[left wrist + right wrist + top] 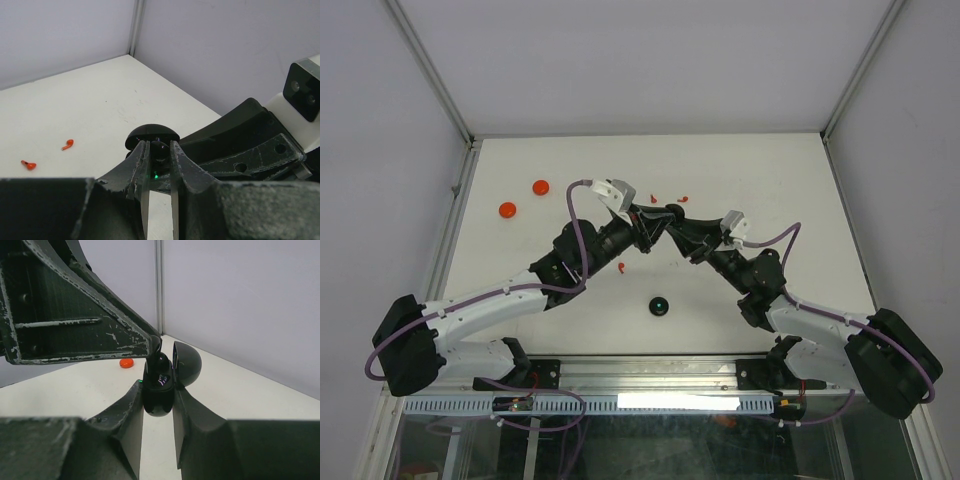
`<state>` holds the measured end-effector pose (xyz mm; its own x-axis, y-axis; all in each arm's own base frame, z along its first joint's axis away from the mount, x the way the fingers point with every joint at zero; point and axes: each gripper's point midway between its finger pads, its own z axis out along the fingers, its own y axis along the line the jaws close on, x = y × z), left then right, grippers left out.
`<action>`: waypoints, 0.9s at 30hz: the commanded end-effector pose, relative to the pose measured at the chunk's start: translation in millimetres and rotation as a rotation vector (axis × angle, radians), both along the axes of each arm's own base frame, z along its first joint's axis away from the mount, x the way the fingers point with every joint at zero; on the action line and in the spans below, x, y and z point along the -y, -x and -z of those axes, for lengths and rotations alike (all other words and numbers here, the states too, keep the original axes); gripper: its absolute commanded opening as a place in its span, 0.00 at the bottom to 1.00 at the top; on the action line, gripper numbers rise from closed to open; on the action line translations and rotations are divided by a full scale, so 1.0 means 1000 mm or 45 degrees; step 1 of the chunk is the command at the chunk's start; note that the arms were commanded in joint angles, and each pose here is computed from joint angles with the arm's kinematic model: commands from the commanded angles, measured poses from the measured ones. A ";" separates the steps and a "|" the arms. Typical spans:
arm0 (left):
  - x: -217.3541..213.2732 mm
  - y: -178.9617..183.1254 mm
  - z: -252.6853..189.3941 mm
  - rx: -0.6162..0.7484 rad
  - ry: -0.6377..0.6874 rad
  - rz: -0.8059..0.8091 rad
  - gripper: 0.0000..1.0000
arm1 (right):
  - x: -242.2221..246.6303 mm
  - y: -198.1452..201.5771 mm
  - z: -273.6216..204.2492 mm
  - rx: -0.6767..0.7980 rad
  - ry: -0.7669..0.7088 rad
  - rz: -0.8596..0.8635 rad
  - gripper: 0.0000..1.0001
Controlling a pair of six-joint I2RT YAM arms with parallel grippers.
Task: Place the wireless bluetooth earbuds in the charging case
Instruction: Place the earbud in the charging case.
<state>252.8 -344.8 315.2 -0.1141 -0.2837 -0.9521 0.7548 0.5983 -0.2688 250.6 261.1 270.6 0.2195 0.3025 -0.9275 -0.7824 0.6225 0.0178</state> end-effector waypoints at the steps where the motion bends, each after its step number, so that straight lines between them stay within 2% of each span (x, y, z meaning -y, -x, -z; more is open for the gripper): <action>1: -0.009 -0.001 -0.007 0.007 0.013 -0.052 0.11 | 0.006 0.004 -0.041 0.120 -0.124 0.019 0.00; 11: -0.008 -0.002 -0.005 -0.035 -0.001 -0.061 0.11 | 0.007 0.004 -0.041 0.121 -0.122 0.021 0.00; 27: -0.004 0.002 0.010 -0.235 -0.048 -0.149 0.25 | 0.006 0.000 -0.038 0.107 -0.118 0.035 0.00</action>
